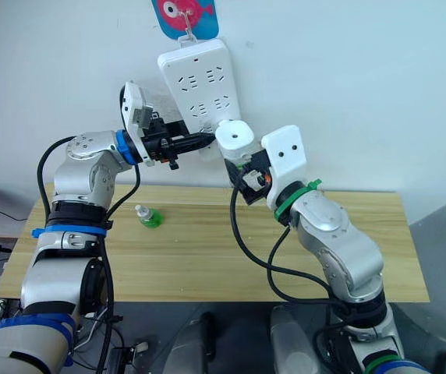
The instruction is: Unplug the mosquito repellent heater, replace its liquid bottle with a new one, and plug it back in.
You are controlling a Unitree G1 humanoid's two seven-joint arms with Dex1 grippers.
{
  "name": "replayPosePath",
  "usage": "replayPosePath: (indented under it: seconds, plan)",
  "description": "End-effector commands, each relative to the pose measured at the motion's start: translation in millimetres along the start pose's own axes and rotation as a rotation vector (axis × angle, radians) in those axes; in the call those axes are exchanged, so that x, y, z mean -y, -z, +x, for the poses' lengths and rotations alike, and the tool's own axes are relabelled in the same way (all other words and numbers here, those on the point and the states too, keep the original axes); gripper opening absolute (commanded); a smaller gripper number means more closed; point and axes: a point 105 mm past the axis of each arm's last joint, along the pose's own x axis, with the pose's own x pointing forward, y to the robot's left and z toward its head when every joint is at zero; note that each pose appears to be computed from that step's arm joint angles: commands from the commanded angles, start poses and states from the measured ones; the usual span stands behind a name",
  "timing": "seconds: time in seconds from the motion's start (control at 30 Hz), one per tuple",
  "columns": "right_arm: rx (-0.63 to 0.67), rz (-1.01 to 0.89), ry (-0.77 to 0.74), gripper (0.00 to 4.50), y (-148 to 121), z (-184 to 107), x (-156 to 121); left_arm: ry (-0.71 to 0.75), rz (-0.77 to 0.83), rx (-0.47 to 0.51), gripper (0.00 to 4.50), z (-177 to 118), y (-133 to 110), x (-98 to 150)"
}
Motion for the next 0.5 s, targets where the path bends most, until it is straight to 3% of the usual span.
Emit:
replayPosePath:
  seconds: [0.03,0.3,0.5]
  plan:
    - [0.087,-0.022,0.035,4.5,-18.0,6.4,-2.2,0.044,0.037,0.005,1.32,7.7,-5.9,9.2]
    - [0.109,-0.022,0.102,4.5,-19.8,19.3,-3.5,0.039,0.031,0.01,1.32,9.5,-6.9,10.3]
    - [0.127,-0.012,0.103,2.98,-22.2,17.2,-6.2,0.029,0.027,0.003,1.32,8.7,-5.5,9.2]
